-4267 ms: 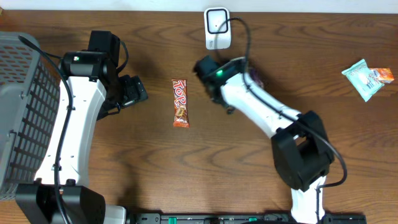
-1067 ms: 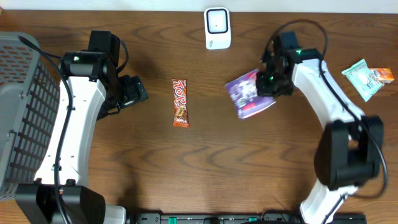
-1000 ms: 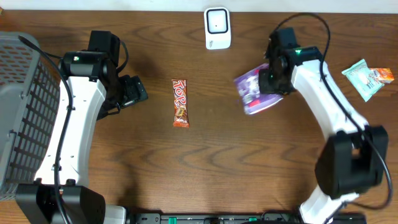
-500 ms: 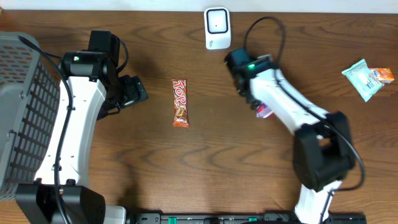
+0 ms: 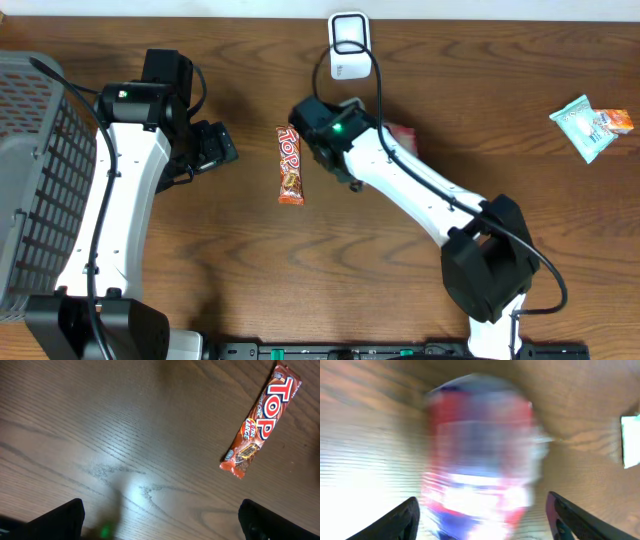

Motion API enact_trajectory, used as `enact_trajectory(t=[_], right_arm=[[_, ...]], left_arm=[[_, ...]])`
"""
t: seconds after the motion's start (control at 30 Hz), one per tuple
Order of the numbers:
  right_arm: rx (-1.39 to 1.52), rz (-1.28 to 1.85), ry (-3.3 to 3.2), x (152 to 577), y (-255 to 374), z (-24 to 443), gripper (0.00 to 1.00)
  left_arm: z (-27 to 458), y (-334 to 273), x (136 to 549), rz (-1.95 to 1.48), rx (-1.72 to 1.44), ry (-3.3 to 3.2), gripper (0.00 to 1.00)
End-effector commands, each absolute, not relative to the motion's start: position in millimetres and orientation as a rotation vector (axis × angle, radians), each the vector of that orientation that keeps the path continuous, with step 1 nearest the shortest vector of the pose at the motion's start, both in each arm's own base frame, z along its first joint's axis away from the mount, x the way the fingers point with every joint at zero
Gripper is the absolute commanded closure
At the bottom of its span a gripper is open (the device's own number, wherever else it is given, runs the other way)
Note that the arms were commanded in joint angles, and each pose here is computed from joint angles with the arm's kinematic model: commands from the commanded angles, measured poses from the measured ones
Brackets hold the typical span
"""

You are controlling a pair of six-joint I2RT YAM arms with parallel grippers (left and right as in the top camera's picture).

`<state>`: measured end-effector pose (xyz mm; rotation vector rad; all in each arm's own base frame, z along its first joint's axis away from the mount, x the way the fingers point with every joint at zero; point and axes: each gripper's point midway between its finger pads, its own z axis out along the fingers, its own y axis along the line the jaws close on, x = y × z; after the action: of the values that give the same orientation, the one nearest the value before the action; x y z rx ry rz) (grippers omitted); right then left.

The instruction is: Scan the item barcode

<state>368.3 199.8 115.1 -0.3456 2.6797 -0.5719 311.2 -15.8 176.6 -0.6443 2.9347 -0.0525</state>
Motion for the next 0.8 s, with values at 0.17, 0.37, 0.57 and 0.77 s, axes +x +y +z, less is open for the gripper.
enact_trajectory(t=[0.17, 0.37, 0.57, 0.77], right_arm=[[-0.189, -0.321, 2.753, 394, 194, 149, 0.19], [-0.283, 0.077, 2.994, 385, 178, 118, 0.19], [-0.298, 0.277, 3.136, 363, 152, 82, 0.18], [-0.277, 0.547, 3.137, 353, 155, 46, 0.20]], left_arm=[[175, -13, 311, -0.031, -0.630, 2.942, 0.02], [175, -13, 311, -0.031, -0.630, 2.942, 0.02], [175, -13, 311, -0.031, -0.630, 2.942, 0.02], [175, -13, 311, -0.031, -0.630, 2.942, 0.02]])
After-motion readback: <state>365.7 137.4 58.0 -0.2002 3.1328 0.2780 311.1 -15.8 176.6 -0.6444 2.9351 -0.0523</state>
